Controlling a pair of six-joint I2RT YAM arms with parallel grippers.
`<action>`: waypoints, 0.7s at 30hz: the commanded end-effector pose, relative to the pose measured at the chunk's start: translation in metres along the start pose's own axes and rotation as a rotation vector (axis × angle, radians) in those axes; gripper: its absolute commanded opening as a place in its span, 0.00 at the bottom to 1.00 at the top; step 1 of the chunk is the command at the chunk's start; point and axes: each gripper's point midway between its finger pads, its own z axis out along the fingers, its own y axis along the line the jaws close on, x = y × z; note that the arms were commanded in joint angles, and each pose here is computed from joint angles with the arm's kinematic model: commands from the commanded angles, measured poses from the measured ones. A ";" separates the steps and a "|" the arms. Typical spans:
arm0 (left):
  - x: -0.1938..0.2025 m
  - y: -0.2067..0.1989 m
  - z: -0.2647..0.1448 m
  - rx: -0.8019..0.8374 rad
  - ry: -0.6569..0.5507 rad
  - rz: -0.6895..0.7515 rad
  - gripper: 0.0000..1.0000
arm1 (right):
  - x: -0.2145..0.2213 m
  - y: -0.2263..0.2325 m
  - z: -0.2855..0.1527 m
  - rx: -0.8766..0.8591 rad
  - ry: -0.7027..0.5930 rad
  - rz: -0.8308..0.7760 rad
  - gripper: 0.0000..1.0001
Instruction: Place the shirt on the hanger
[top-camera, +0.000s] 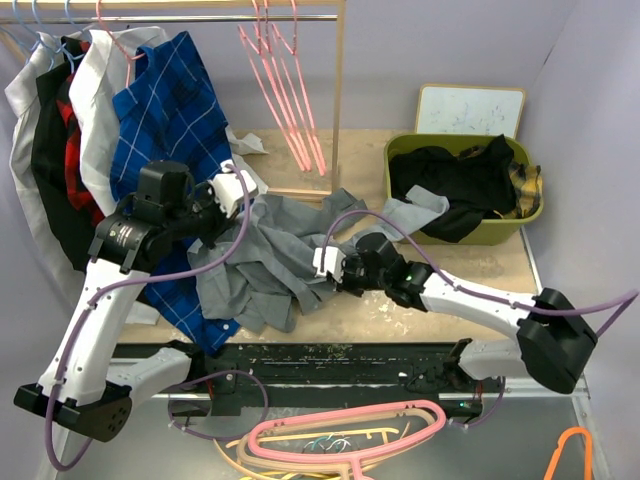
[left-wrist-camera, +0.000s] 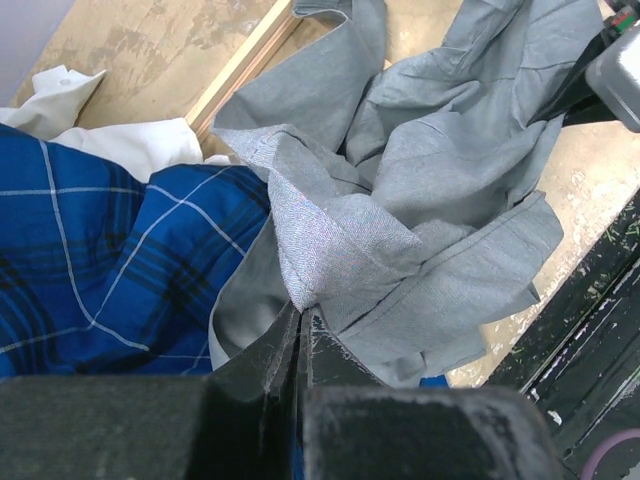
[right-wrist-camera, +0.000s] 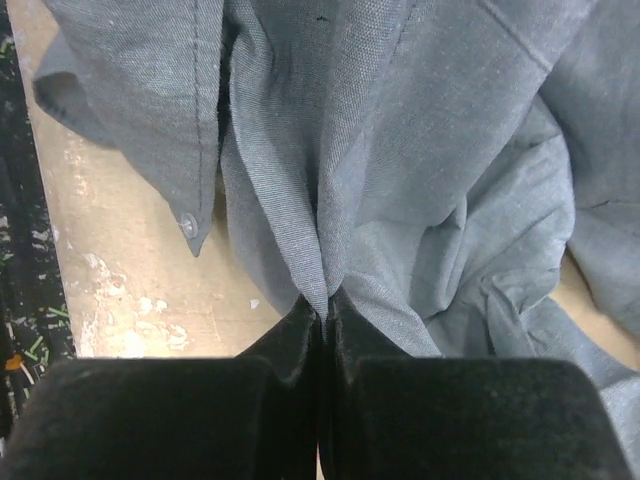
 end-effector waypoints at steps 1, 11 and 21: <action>-0.010 0.008 -0.011 -0.045 -0.044 -0.003 0.00 | -0.074 -0.022 -0.022 0.093 -0.182 -0.071 0.00; -0.071 0.060 -0.118 -0.378 -0.143 0.039 0.00 | -0.288 -0.011 -0.159 0.050 -0.688 0.044 0.00; -0.141 0.128 -0.220 -0.839 -0.359 -0.075 0.00 | -0.419 -0.022 -0.182 0.083 -0.829 0.119 0.00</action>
